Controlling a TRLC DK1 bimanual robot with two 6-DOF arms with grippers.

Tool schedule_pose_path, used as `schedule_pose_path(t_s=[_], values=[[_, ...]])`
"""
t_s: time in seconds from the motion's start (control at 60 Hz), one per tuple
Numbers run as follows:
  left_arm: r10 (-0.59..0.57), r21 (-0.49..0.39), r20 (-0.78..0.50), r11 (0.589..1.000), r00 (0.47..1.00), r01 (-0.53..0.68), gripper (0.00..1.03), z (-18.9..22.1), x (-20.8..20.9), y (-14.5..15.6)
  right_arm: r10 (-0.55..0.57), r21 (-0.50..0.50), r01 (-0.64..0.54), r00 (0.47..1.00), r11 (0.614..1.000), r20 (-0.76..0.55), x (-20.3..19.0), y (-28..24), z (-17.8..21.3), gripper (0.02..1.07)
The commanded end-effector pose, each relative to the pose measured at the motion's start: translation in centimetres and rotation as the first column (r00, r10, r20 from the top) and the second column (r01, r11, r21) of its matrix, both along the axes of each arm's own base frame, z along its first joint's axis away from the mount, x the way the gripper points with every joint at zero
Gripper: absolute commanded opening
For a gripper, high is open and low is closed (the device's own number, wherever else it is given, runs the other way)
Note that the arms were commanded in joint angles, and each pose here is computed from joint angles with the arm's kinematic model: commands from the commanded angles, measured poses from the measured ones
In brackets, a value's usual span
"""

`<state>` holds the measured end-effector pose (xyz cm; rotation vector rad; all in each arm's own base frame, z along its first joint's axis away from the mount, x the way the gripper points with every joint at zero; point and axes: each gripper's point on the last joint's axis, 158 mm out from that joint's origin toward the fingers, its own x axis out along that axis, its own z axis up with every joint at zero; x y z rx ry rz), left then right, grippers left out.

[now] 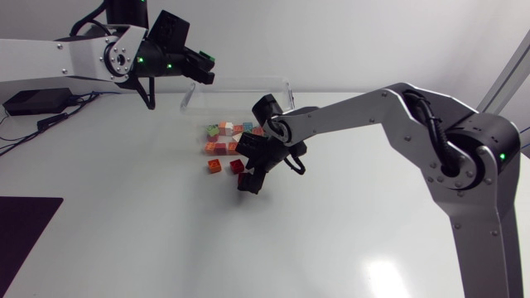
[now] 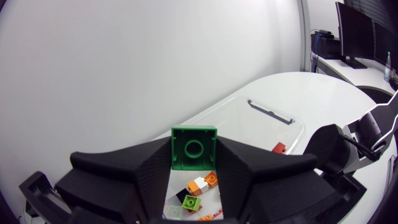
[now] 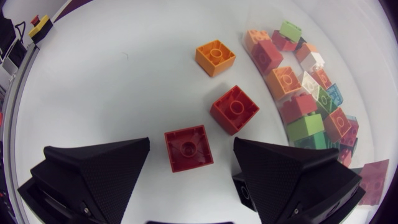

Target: Place the duplo bricks in the container

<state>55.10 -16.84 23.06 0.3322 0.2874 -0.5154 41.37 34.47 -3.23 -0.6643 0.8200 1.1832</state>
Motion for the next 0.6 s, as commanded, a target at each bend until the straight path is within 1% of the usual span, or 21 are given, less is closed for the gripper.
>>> schedule_pose_path(t_s=[0.0, 0.05, 0.133, 0.2, 0.317, 0.367, 0.417, 0.467, 0.583], values=[[0.015, -0.019, 0.009, 1.000, 1.000, -0.015, 0.25, 0.0, 1.8, 0.0, 0.046, -0.029, -0.046, 0.999, 0.999, -0.023, -0.8, 0.3, -1.6, 0.91], [0.018, -0.016, 0.005, 1.000, 1.000, -0.017, 0.25, -0.5, 2.4, -0.2, 0.047, -0.037, -0.048, 0.998, 0.998, -0.037, -1.1, 0.1, -2.0, 0.83], [0.023, -0.012, -0.003, 1.000, 1.000, -0.023, 0.26, -1.1, 3.2, -0.2, 0.051, -0.043, -0.053, 0.998, 0.998, -0.046, -1.5, -0.2, -2.2, 0.64], [0.033, -0.007, -0.005, 0.999, 0.999, -0.033, 0.36, -1.6, 3.8, -0.2, 0.044, -0.042, -0.047, 0.998, 0.998, -0.048, -1.4, -0.6, -2.0, 0.52], [0.042, -0.001, -0.016, 0.999, 0.999, -0.042, 0.47, -2.5, 4.7, -0.2, 0.042, -0.030, -0.044, 0.998, 0.999, -0.052, -1.8, -1.0, -1.4, 0.41], [0.050, 0.005, -0.024, 0.999, 0.998, -0.050, 0.57, -3.1, 5.3, -0.2, 0.043, -0.028, -0.044, 0.998, 0.999, -0.051, -2.0, -1.1, -1.0, 0.36], [0.062, 0.016, -0.035, 0.998, 0.997, -0.062, 0.69, -3.7, 5.7, 0.1, 0.044, -0.025, -0.045, 0.998, 0.999, -0.049, -2.3, -1.2, -0.6, 0.31], [0.064, 0.021, -0.042, 0.998, 0.997, -0.064, 0.81, -4.1, 6.0, 0.1, 0.044, -0.018, -0.045, 0.998, 0.999, -0.050, -2.6, -1.3, 0.0, 0.31], [0.070, 0.032, -0.041, 0.997, 0.997, -0.069, 0.98, -4.3, 6.0, 0.4, 0.042, 0.001, -0.042, 0.998, 0.999, -0.043, -3.6, -1.7, 1.8, 0.31]])
